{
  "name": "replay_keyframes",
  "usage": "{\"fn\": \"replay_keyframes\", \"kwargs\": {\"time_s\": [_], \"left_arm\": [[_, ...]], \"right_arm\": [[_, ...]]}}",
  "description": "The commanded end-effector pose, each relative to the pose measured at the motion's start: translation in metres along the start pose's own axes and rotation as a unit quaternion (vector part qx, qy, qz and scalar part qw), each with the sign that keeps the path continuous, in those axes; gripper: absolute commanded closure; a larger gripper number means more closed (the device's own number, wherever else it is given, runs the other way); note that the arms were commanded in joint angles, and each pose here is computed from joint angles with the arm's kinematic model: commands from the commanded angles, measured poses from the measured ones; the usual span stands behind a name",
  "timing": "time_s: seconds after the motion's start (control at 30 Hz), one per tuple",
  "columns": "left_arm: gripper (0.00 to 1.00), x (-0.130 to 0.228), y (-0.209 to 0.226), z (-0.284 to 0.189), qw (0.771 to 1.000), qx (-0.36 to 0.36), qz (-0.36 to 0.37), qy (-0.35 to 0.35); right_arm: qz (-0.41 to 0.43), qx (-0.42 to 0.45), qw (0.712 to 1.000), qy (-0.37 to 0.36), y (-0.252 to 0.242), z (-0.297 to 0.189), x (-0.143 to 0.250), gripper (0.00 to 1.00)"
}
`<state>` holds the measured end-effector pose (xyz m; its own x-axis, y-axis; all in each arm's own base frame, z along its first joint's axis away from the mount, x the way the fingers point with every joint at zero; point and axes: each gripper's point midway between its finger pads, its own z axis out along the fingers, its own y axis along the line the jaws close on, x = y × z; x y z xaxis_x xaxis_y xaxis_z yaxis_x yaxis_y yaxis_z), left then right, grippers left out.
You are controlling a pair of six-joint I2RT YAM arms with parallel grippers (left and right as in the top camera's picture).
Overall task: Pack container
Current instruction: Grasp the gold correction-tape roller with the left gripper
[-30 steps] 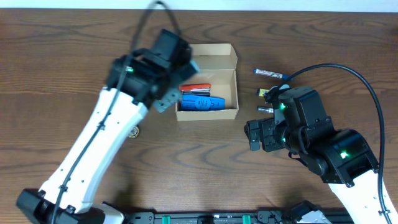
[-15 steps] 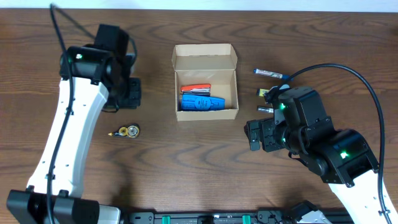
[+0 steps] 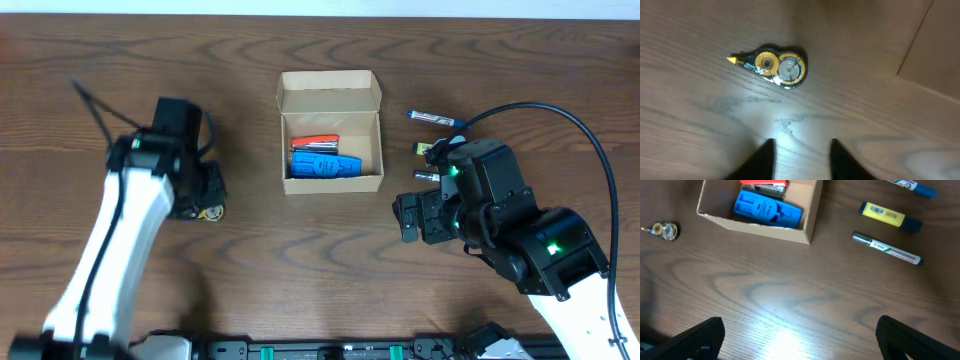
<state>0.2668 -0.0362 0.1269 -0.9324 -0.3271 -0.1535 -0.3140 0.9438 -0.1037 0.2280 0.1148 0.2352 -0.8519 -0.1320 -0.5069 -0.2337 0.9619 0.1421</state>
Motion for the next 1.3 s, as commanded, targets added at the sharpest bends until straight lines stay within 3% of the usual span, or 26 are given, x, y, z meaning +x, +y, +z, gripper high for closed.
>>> {"fn": "replay_keyframes", "kwargs": {"time_s": [0.0,0.1,0.13,0.4,0.47,0.6,0.73,1.27], "left_arm": [[0.42,0.002,0.014,-0.003,0.995,-0.014,-0.09,-0.033],[0.25,0.0,0.013,0.001,0.991,-0.008,-0.127,-0.039],[0.05,-0.001,0.011,0.002,0.99,-0.002,-0.135,-0.038],[0.05,-0.008,-0.002,0.007,0.988,0.025,-0.146,-0.038],[0.05,-0.007,-0.001,0.009,0.982,0.023,-0.183,-0.032],[0.05,0.01,0.008,0.018,0.939,-0.011,-0.344,0.008],[0.05,0.016,0.011,0.031,0.903,-0.04,-0.427,0.03],[0.05,0.001,0.006,0.096,0.895,-0.073,-0.437,0.056]], "right_arm": [[-0.007,-0.001,1.0,-0.001,0.001,-0.001,0.0,0.01],[-0.007,-0.001,1.0,-0.001,0.001,-0.001,0.0,0.01],[-0.007,-0.001,1.0,-0.001,0.001,-0.001,0.0,0.01],[-0.007,-0.001,1.0,-0.001,0.001,-0.001,0.0,0.01],[-0.007,-0.001,1.0,-0.001,0.001,-0.001,0.0,0.01],[-0.007,-0.001,1.0,-0.001,0.001,-0.001,0.0,0.01],[-0.007,-0.001,1.0,-0.001,0.001,-0.001,0.0,0.01],[-0.007,-0.001,1.0,-0.001,0.001,0.0,0.0,0.01]]}}
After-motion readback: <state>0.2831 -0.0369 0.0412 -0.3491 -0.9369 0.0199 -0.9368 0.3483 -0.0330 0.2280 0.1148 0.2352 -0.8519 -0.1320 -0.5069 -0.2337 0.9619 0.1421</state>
